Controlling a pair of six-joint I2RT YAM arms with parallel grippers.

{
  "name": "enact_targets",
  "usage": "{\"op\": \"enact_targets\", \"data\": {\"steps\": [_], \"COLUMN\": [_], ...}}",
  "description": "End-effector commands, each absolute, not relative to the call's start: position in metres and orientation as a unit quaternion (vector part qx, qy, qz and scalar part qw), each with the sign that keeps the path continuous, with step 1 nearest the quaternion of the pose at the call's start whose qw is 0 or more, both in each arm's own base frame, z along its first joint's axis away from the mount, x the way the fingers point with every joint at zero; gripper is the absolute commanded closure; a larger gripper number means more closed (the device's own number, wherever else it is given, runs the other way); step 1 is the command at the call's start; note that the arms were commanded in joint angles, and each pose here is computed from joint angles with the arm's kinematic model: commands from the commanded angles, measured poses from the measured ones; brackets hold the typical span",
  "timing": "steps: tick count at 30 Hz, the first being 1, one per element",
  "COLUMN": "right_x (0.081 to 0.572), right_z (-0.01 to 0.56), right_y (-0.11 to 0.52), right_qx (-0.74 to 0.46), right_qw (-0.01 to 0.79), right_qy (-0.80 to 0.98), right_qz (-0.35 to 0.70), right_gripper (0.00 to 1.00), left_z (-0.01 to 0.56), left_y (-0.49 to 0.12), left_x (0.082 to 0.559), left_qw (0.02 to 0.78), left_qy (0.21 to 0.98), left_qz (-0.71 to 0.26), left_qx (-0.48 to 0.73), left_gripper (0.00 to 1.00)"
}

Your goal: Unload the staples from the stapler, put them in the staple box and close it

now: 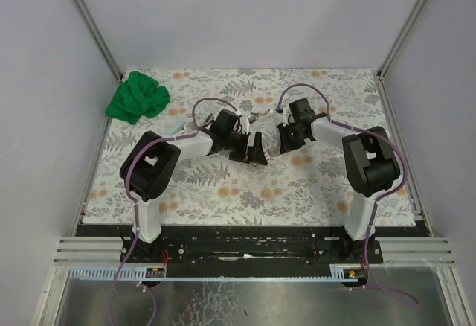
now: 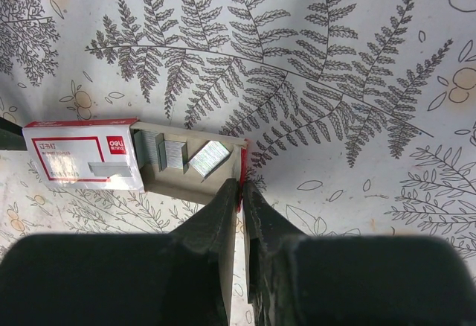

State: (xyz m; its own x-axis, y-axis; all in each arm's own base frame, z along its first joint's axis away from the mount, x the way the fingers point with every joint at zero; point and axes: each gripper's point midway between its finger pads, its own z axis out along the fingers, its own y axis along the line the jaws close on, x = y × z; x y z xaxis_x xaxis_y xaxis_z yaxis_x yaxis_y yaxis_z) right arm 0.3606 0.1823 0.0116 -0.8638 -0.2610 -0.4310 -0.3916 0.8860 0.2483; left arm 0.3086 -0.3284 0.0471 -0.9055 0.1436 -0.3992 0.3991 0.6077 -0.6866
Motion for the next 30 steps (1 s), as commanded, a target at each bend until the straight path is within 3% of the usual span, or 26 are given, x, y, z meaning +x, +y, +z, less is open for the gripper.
{"op": "enact_targets", "data": {"steps": [1, 30], "right_x": [0.371, 0.361], "right_z": [0.041, 0.038], "right_y": [0.194, 0.218], "right_qx": [-0.182, -0.234], "right_qw": [0.237, 0.233], "right_qy": [0.938, 0.921], "right_qz": [0.176, 0.206], "right_gripper": [0.86, 0.86], "left_z": [0.044, 0.028], "left_y": [-0.329, -0.323], "left_x": [0.300, 0.309], "left_qw": [0.139, 0.140], "left_qy": [0.884, 0.901], "left_qz": [-0.420, -0.387], "left_qx": [0.151, 0.138], "left_gripper": [0.00, 0.00]}}
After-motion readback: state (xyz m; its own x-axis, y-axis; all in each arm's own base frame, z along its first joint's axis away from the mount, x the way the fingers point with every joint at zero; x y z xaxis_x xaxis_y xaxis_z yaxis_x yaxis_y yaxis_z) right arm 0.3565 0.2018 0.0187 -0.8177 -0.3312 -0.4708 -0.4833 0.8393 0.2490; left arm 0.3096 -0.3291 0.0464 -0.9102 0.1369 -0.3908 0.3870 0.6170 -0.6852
